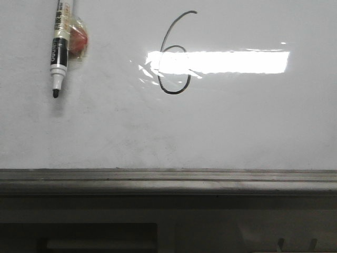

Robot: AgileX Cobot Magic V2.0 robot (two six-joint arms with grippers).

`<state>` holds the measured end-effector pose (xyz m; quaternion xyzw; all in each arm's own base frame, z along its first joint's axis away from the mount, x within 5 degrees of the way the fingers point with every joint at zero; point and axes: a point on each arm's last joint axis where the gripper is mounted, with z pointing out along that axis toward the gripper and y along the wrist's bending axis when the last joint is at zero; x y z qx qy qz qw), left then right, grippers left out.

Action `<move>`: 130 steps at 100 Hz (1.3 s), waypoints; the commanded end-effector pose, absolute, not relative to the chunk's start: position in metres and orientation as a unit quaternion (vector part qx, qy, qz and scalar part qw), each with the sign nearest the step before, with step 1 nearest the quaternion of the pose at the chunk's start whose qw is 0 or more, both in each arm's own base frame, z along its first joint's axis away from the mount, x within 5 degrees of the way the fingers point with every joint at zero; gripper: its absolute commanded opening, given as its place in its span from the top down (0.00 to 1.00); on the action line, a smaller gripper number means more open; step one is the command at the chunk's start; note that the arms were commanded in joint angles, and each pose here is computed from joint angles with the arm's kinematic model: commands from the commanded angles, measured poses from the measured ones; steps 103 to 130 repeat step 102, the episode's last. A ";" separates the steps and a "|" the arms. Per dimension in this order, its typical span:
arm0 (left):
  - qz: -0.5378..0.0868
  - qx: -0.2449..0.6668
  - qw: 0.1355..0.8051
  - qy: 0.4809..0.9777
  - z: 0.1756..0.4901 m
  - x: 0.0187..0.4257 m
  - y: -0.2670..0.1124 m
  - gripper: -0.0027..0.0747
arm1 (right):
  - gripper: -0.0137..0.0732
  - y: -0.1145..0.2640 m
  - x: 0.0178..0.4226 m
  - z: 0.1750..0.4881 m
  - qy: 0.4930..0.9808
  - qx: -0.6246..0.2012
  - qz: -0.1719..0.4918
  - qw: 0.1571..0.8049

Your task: Write number 6 on whiteboard

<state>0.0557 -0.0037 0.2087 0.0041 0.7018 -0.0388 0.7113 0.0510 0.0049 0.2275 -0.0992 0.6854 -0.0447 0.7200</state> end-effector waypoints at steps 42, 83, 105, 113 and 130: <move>-0.045 -0.001 0.731 0.681 0.201 0.055 -0.003 0.99 | 0.92 0.003 0.055 0.208 0.646 -0.115 -0.087 0.749; -0.045 -0.001 0.731 0.681 0.201 0.055 -0.003 0.99 | 0.92 0.004 0.054 0.211 0.638 -0.114 -0.087 0.756; -0.045 -0.001 0.731 0.681 0.201 0.055 -0.003 0.99 | 0.92 0.004 0.054 0.211 0.638 -0.114 -0.087 0.756; -0.045 -0.001 0.731 0.681 0.201 0.055 -0.003 0.99 | 0.92 0.004 0.054 0.211 0.638 -0.114 -0.087 0.756; -0.045 -0.001 0.731 0.681 0.201 0.055 -0.003 0.99 | 0.92 0.004 0.054 0.211 0.638 -0.114 -0.087 0.756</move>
